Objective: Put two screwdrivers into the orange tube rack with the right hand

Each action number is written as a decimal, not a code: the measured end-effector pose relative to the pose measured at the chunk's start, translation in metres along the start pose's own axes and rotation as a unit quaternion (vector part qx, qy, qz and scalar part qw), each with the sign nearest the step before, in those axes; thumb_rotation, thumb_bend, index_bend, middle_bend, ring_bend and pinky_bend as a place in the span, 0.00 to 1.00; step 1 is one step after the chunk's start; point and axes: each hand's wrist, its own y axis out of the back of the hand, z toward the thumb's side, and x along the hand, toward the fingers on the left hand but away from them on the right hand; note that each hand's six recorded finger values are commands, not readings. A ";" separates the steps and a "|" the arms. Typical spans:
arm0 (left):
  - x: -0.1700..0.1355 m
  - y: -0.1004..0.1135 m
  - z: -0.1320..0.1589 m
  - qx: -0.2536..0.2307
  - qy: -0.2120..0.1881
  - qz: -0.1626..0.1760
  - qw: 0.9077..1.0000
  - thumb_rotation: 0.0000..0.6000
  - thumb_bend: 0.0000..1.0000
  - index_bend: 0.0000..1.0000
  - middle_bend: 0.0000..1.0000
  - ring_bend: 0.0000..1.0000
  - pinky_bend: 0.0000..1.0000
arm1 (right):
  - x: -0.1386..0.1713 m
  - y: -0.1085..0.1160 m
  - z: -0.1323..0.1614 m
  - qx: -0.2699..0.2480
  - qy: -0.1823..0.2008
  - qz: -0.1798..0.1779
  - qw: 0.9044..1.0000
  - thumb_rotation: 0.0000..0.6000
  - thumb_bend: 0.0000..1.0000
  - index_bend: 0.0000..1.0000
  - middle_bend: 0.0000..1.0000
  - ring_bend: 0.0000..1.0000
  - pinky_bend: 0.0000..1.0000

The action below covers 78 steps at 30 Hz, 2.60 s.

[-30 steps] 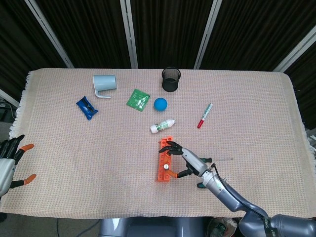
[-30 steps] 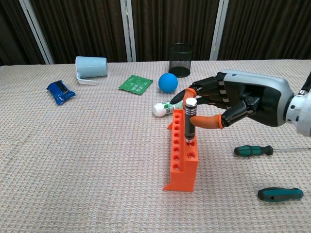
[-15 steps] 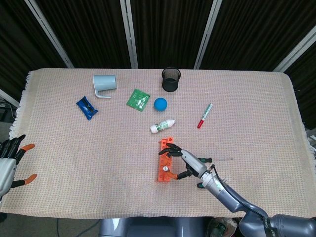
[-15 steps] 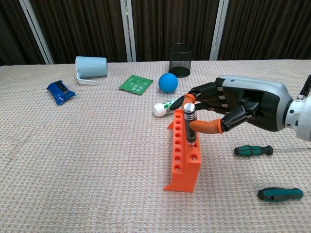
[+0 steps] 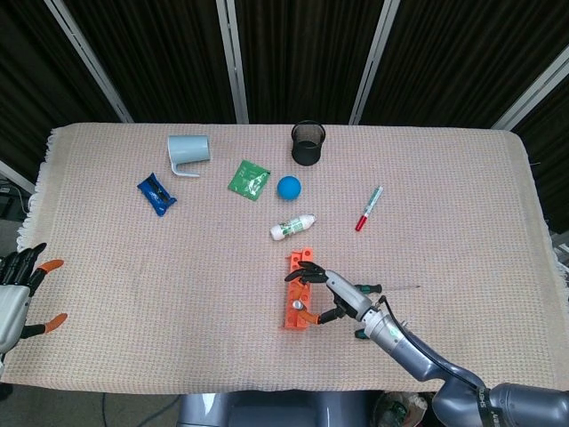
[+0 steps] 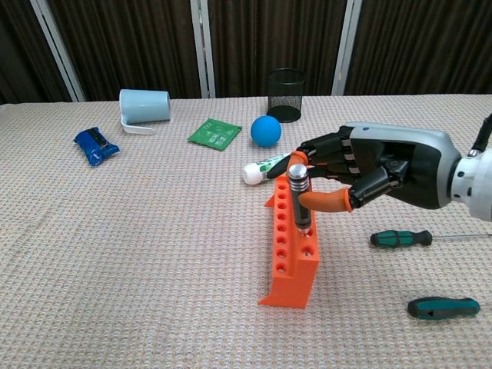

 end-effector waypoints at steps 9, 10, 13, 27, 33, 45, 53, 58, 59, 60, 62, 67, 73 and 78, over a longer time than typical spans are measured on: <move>0.000 -0.001 0.000 0.000 0.000 -0.001 1.000 1.00 0.11 0.21 0.00 0.00 0.00 | -0.003 0.001 -0.001 -0.003 -0.002 0.000 1.000 1.00 0.40 0.63 0.23 0.00 0.00; 0.000 -0.001 0.000 0.000 0.000 -0.001 1.000 1.00 0.11 0.21 0.00 0.00 0.00 | -0.004 0.001 -0.001 -0.004 -0.002 0.000 1.000 1.00 0.40 0.63 0.23 0.00 0.00; 0.000 -0.001 0.000 0.000 0.000 -0.002 1.000 1.00 0.11 0.21 0.00 0.00 0.00 | -0.004 0.001 -0.003 -0.005 -0.005 0.000 1.000 1.00 0.40 0.63 0.23 0.00 0.00; 0.000 0.000 0.001 -0.001 0.000 0.000 1.000 1.00 0.11 0.21 0.00 0.00 0.00 | -0.005 0.003 -0.003 -0.007 -0.005 -0.001 1.000 1.00 0.05 0.47 0.20 0.00 0.00; 0.000 0.000 0.002 -0.001 -0.002 0.000 1.000 1.00 0.11 0.21 0.00 0.00 0.00 | -0.004 0.005 -0.003 -0.012 -0.004 -0.003 1.000 1.00 0.01 0.47 0.20 0.00 0.00; -0.001 0.005 0.001 -0.003 -0.003 0.011 1.000 1.00 0.11 0.20 0.00 0.00 0.00 | -0.005 0.010 0.009 -0.013 0.013 -0.010 1.000 1.00 0.01 0.40 0.20 0.00 0.00; -0.002 0.006 0.002 -0.006 -0.008 0.016 1.000 1.00 0.11 0.21 0.00 0.00 0.00 | 0.004 0.036 0.029 -0.005 0.043 -0.051 0.998 1.00 0.07 0.39 0.20 0.00 0.00; -0.002 0.005 0.002 -0.008 -0.010 0.016 1.000 1.00 0.11 0.21 0.00 0.00 0.00 | 0.012 0.046 0.032 -0.001 0.043 -0.068 0.997 1.00 0.08 0.34 0.19 0.00 0.00; -0.002 0.005 0.002 -0.008 -0.010 0.016 1.000 1.00 0.11 0.21 0.00 0.00 0.00 | 0.013 0.047 0.031 -0.001 0.041 -0.069 0.997 1.00 0.08 0.32 0.19 0.00 0.00; -0.002 0.005 0.002 -0.008 -0.010 0.016 1.000 1.00 0.11 0.21 0.00 0.00 0.00 | 0.015 0.046 0.029 0.001 0.040 -0.069 0.997 1.00 0.08 0.29 0.18 0.00 0.00; -0.002 0.004 0.002 -0.008 -0.010 0.015 1.000 1.00 0.11 0.21 0.00 0.00 0.00 | 0.016 0.044 0.027 0.006 0.037 -0.066 0.997 1.00 0.08 0.26 0.18 0.00 0.00; -0.001 0.002 0.002 -0.009 -0.012 0.011 1.000 1.00 0.11 0.21 0.00 0.00 0.00 | 0.019 0.035 0.017 0.034 0.026 -0.042 0.998 1.00 0.09 0.27 0.17 0.00 0.01; -0.001 0.001 0.000 -0.008 -0.010 0.008 1.000 1.00 0.11 0.22 0.00 0.00 0.00 | 0.023 0.048 0.011 0.074 0.014 -0.025 0.997 1.00 0.15 0.42 0.20 0.00 0.01; 0.000 0.002 0.001 -0.006 -0.012 0.010 1.000 1.00 0.11 0.22 0.00 0.00 0.00 | 0.030 0.078 -0.005 0.143 -0.019 -0.043 0.989 1.00 0.15 0.44 0.20 0.00 0.01</move>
